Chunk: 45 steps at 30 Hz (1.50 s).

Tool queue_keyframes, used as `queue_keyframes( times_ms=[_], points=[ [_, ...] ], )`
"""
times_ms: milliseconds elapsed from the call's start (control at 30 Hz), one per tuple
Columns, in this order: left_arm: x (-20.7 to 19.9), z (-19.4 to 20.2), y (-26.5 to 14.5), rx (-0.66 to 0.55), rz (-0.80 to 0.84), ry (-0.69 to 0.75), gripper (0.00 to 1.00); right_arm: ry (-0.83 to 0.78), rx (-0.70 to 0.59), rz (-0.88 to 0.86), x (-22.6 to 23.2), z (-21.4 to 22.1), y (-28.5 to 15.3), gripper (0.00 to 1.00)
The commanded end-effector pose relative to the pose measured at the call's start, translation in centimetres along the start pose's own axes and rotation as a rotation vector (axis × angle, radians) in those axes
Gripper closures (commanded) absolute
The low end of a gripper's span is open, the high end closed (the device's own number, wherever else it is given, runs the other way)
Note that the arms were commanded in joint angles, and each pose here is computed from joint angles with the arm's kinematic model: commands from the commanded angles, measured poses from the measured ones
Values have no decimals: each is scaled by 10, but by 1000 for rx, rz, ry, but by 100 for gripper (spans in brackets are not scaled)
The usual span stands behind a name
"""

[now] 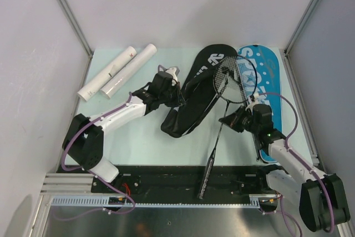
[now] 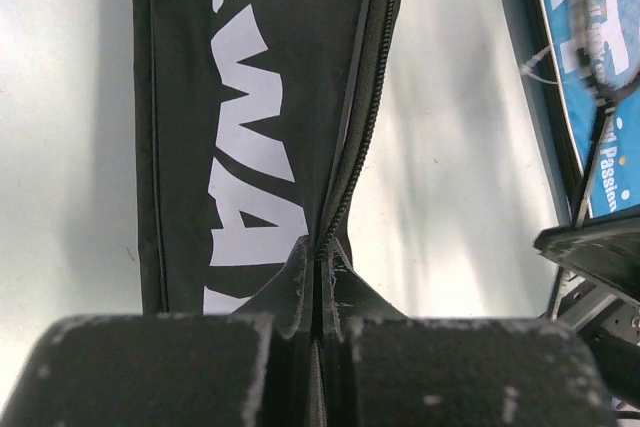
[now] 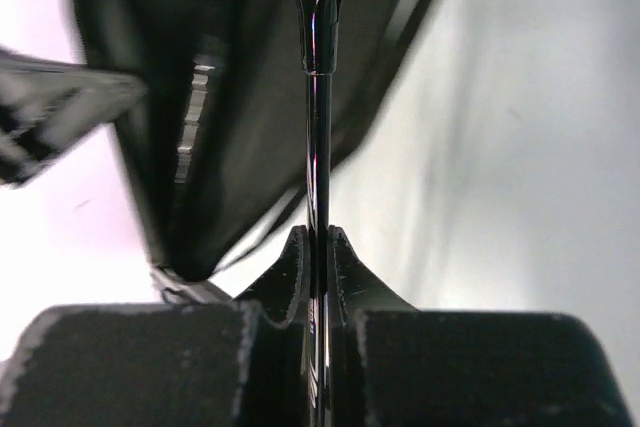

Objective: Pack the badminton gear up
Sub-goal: Place the racket in the racket bag.

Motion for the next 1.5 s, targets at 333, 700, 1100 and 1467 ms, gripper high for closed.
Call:
queue_keyframes(
  times_ms=[333,700,1100,1467],
  points=[
    [-28,-29,-14,-133,104,84,100,35,226,258,-31,43,-16,100],
    [-34,-18,-17,-142,99,160,100,40,213,151,8,23,16,100],
    [-48,-7,-17,-139,115,233,100,29,229,51,38,15,38,100],
    [-53,23,-19,-61,179,258,100,1,39,73,39,-61,85,100]
  ],
)
Point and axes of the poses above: each gripper's point midway between its finger pads, its own y axis out along the fingers, its own x axis along the line the jaws close on, z = x × y, the point moved 2 cm from there along -y, back along the fingers, and after that the axes turned 6 degrees about -y, right-handed, at the moved point
